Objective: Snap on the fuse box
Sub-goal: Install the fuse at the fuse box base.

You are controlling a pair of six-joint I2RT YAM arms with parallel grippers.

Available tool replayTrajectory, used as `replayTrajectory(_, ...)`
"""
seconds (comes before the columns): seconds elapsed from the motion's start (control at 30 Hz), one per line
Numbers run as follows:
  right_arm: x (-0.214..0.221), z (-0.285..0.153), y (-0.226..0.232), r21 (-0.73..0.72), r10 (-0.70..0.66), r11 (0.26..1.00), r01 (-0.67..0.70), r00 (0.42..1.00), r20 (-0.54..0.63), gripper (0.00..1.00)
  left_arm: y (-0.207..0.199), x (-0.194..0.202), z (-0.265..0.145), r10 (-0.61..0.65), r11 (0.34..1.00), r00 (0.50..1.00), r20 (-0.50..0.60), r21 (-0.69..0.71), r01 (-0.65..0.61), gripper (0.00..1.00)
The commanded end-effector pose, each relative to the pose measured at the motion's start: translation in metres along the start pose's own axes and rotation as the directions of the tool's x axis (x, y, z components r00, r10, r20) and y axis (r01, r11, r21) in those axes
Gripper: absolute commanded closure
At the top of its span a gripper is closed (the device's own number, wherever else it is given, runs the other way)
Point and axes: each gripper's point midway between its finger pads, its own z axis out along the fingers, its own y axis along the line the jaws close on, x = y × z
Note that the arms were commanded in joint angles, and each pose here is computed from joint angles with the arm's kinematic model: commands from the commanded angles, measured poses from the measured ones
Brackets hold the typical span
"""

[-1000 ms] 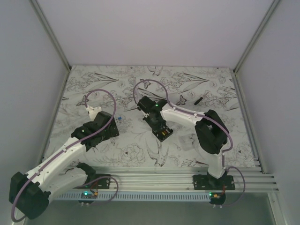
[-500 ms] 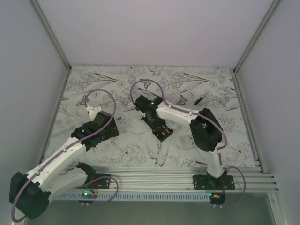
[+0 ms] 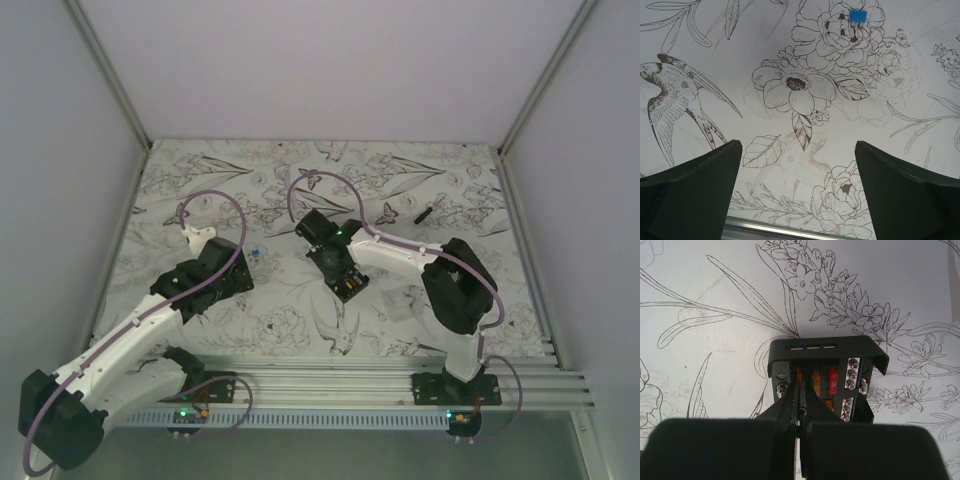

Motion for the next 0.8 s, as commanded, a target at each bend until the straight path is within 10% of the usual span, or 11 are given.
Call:
replayTrajectory(0.0, 0.177, 0.064, 0.016, -0.046, -0.026, 0.999, 0.001, 0.852, -0.524, 1.00, 0.004, -0.001, -0.006, 0.011, 1.000, 1.000, -0.003, -0.006, -0.011, 0.00)
replayTrajectory(0.37, 0.056, 0.019, 0.015, -0.031, 0.048, 0.998, -0.053, 0.985, -0.164, 0.95, 0.004, -0.002, -0.007, 0.006, 1.000, 1.000, 0.002, -0.001, -0.006, 0.00)
replayTrajectory(0.77, -0.019, -0.019, 0.014, -0.036, 0.068, 0.997, -0.065, 0.995, 0.075, 0.80, 0.004, -0.003, -0.008, 0.003, 1.000, 1.000, 0.007, 0.004, -0.003, 0.00)
